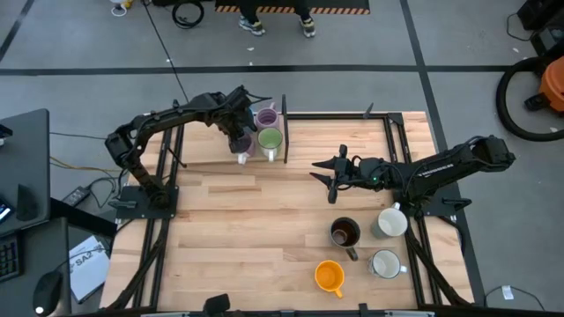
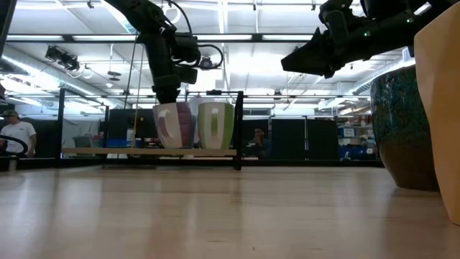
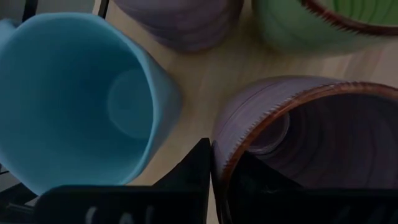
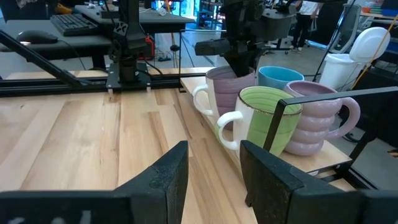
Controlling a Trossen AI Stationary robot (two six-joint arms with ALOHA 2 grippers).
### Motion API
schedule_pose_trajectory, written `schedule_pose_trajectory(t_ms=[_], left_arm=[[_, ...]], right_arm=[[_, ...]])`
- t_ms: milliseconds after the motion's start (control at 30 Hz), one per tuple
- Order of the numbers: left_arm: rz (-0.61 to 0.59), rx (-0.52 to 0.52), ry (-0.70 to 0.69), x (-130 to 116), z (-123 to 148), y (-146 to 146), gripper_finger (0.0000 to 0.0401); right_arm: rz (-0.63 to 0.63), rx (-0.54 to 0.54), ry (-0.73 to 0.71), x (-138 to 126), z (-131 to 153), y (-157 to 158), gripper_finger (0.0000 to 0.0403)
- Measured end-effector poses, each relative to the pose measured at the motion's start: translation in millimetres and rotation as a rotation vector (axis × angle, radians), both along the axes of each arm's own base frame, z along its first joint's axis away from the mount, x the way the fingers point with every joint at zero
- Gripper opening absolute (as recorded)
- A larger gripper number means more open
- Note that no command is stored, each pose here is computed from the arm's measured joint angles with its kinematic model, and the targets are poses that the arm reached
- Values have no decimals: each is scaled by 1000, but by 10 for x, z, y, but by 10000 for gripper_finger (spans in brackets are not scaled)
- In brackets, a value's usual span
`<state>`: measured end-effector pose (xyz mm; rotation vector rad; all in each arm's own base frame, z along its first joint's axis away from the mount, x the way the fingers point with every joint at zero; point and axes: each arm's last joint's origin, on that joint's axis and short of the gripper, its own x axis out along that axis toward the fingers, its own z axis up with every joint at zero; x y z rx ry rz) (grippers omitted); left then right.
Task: Place coffee mugs
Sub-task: Put the light violet mug on the shelf, then put the dark blue patterned mug on the shelf
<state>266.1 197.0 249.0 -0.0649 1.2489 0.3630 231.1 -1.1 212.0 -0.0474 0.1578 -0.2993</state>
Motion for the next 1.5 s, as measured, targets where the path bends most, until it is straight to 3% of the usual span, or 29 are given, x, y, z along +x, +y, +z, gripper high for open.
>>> schedule_pose_trajectory(t_ms=[167,567,833,1200,1367,1500], left_arm=[[1,4,-1,2,1,3,51],[10,28,6,4,4,13,124],[-3,84,17,-25,84,-15,128],[-4,192,-42,-165,429,-167,128],[-135,192,-100,-124,570,-417,128],[-332,65,-245,18,642,-732,128]], right_arm=[[0,0,0,0,0,0,151],[0,0,0,0,0,0,151],[0,0,0,0,0,0,151],[0,0,0,0,0,0,151],[0,0,0,0,0,0,151],[0,0,2,0,-2,0,151]])
